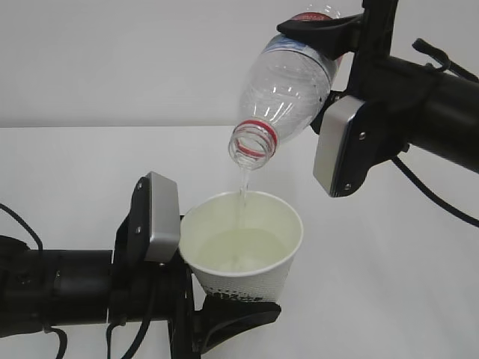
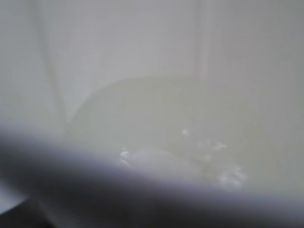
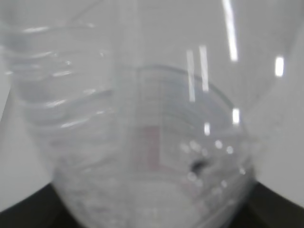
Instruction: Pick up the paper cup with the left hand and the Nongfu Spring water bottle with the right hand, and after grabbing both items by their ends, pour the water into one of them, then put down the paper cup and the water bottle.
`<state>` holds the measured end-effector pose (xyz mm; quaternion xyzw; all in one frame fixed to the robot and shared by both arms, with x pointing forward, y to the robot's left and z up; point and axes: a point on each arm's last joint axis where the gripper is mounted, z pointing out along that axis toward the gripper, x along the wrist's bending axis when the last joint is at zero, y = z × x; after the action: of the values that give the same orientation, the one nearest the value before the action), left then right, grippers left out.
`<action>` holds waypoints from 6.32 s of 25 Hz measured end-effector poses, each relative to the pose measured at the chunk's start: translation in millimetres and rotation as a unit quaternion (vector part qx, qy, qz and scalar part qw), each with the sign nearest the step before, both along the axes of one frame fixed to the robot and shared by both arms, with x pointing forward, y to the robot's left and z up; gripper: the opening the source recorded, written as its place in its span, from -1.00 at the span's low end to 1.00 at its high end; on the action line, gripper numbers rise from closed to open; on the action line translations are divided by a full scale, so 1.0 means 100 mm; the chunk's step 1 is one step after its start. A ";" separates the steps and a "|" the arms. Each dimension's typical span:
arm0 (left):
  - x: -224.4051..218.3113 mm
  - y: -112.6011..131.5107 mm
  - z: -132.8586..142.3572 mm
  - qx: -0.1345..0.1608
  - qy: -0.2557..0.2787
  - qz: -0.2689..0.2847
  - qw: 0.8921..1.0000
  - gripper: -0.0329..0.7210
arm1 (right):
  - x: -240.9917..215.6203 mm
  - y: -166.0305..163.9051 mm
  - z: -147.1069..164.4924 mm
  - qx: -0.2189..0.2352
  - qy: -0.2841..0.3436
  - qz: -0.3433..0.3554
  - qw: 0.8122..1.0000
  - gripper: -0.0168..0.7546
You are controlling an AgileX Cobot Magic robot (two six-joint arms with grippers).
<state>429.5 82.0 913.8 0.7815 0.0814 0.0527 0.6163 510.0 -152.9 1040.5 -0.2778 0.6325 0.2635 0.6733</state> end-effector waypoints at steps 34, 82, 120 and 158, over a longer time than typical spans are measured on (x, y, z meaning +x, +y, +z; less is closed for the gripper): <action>0.01 0.00 -0.02 0.002 0.003 0.003 1.000 0.42 | 0.00 0.00 0.02 0.099 0.089 0.005 0.991 0.28; 0.01 0.00 -0.02 0.003 -0.009 0.004 1.000 0.42 | 0.10 -0.11 0.05 0.399 0.309 -0.036 0.863 0.28; 0.04 0.01 -0.01 0.000 -0.010 0.019 1.000 0.42 | 0.19 -0.26 -0.08 0.498 0.396 -0.137 0.759 0.28; 0.07 0.01 0.00 -0.004 -0.012 0.039 0.999 0.42 | 0.44 -1.35 -0.14 0.585 0.301 -0.304 0.690 0.28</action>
<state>436.8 83.3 913.6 0.7744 0.1046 0.0852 0.6182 553.9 -288.1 1026.8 0.4732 0.5692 0.4306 0.5164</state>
